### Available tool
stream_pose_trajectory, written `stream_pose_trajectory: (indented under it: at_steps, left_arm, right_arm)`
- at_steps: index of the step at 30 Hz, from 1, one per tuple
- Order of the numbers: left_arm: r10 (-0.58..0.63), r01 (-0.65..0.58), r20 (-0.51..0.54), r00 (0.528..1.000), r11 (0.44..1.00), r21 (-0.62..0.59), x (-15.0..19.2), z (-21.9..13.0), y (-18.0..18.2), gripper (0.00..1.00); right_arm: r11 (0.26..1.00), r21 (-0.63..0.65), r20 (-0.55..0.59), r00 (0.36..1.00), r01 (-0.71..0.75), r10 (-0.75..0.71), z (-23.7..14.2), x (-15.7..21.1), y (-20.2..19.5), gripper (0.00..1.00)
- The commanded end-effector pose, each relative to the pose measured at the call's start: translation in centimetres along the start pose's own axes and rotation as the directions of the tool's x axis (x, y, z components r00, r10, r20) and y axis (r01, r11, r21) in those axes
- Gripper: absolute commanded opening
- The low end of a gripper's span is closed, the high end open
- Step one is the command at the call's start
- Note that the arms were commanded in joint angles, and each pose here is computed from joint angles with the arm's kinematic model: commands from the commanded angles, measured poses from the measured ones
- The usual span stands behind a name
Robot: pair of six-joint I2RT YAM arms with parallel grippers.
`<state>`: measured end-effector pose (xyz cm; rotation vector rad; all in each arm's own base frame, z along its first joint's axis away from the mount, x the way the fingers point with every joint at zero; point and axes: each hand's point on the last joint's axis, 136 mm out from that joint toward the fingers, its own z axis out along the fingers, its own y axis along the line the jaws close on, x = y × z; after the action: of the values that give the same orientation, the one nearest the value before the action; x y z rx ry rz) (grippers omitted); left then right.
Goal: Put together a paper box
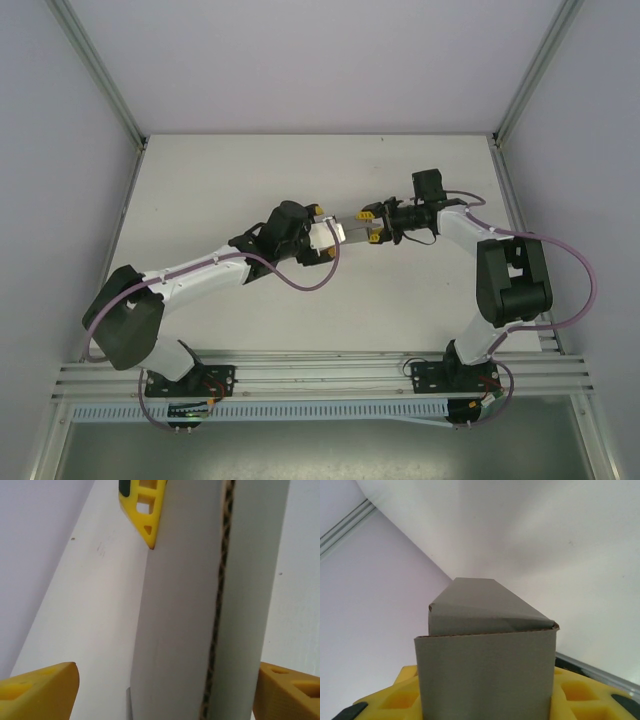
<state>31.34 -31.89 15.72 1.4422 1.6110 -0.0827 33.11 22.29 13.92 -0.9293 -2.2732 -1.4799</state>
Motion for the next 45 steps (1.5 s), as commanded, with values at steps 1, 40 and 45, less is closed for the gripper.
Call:
stream_pose_trajectory:
  at_steps: [1, 40, 45]
  left_arm:
    - [0.041, -0.042, -0.018, 0.999, 0.999, -0.018, 0.0, 0.2, 0.3, 0.82]
    - [-0.023, 0.204, -0.361, 0.932, 0.858, 0.472, 5.7, 0.0, -8.8, 0.35]
    - [-0.024, 0.217, -0.340, 0.940, 0.812, 0.542, 5.2, -0.6, -9.3, 0.36]
  right_arm:
    - [0.999, -0.030, -0.067, 0.997, -0.042, 0.040, 0.0, 1.2, 0.6, 0.14]
    - [0.114, 0.372, 0.378, -0.038, 0.921, -0.925, -12.7, 3.7, 4.4, 0.95]
    - [-0.092, 0.231, 0.187, -0.137, 0.969, -0.973, -9.6, 6.6, 2.2, 0.84]
